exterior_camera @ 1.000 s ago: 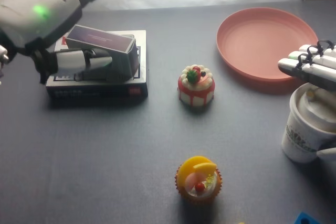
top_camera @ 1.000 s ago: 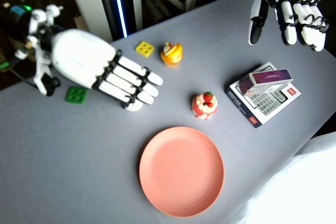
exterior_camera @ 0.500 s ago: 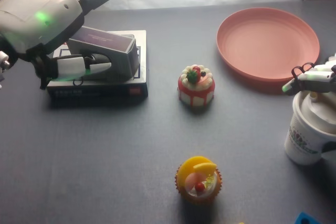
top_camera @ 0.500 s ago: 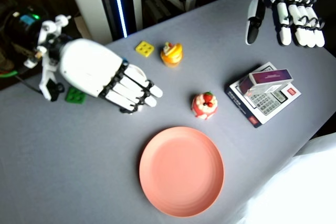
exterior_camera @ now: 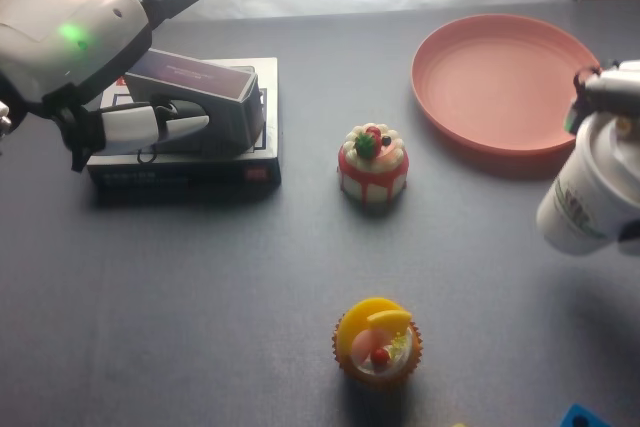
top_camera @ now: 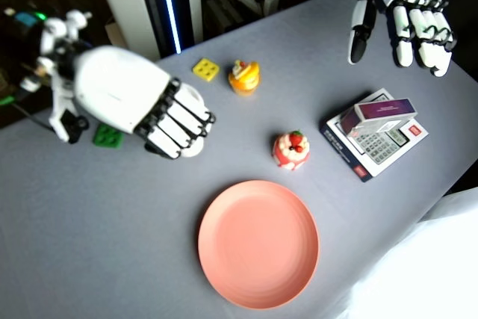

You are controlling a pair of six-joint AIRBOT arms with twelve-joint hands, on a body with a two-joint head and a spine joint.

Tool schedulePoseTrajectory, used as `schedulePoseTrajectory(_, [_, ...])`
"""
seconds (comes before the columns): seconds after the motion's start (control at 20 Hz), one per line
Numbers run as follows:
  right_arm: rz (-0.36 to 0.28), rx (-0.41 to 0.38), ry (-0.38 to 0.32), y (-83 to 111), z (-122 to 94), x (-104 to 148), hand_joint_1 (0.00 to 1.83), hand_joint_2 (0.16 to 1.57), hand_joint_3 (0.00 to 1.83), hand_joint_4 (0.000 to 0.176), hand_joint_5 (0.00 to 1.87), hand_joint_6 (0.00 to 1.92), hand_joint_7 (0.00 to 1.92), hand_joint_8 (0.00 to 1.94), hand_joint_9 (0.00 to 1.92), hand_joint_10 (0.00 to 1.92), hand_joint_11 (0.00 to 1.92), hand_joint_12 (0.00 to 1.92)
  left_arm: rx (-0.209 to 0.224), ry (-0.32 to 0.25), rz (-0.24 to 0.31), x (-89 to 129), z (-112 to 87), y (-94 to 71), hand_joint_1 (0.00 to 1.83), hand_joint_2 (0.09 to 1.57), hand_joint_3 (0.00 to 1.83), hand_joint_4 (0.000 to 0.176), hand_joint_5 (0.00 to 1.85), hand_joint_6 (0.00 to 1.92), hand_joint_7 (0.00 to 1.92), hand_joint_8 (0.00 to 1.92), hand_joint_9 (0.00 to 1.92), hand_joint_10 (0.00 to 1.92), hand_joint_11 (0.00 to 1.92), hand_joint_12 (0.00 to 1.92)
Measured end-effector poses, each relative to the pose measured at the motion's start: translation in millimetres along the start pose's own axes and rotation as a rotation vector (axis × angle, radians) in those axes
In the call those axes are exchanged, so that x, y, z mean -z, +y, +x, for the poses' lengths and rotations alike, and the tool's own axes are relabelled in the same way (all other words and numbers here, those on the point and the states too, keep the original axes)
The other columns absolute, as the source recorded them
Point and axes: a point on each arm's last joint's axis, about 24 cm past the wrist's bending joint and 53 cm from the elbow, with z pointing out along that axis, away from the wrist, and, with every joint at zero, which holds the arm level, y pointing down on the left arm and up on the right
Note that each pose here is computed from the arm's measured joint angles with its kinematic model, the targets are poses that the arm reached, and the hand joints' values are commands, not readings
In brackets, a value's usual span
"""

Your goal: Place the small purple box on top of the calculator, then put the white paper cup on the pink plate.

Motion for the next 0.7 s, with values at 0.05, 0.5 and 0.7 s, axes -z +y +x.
schedulePoseTrajectory(0.05, [-0.001, 0.002, -0.009, -0.5, -4.0, -1.3, 1.10, 1.04, 0.03, 0.000, 0.33, 1.25, 0.51, 1.36, 0.62, 1.79, 0.70, 1.92, 0.003, 0.002, 0.000, 0.0, 0.5, 0.1, 0.97, 1.10, 0.00, 0.058, 0.10, 0.00, 0.00, 0.00, 0.00, 0.00, 0.00, 0.09])
schedulePoseTrajectory(0.5, [0.044, 0.013, -0.118, -15.2, -61.9, -66.2, 1.09, 1.04, 0.08, 0.000, 0.38, 1.08, 0.42, 1.32, 0.29, 1.67, 0.27, 1.92, 0.008, 0.018, -0.009, 1.9, 5.2, 3.2, 0.97, 1.15, 0.00, 0.034, 0.10, 0.00, 0.00, 0.00, 0.00, 0.00, 0.00, 0.48])
schedulePoseTrajectory(0.7, [0.111, 0.024, -0.086, -30.9, -62.5, -96.5, 1.09, 1.12, 0.02, 0.000, 0.36, 0.68, 0.56, 1.20, 0.58, 1.65, 0.59, 1.92, 0.017, 0.028, -0.013, 2.6, 9.2, 6.1, 0.88, 1.20, 0.00, 0.012, 0.11, 0.00, 0.00, 0.00, 0.00, 0.00, 0.00, 0.13])
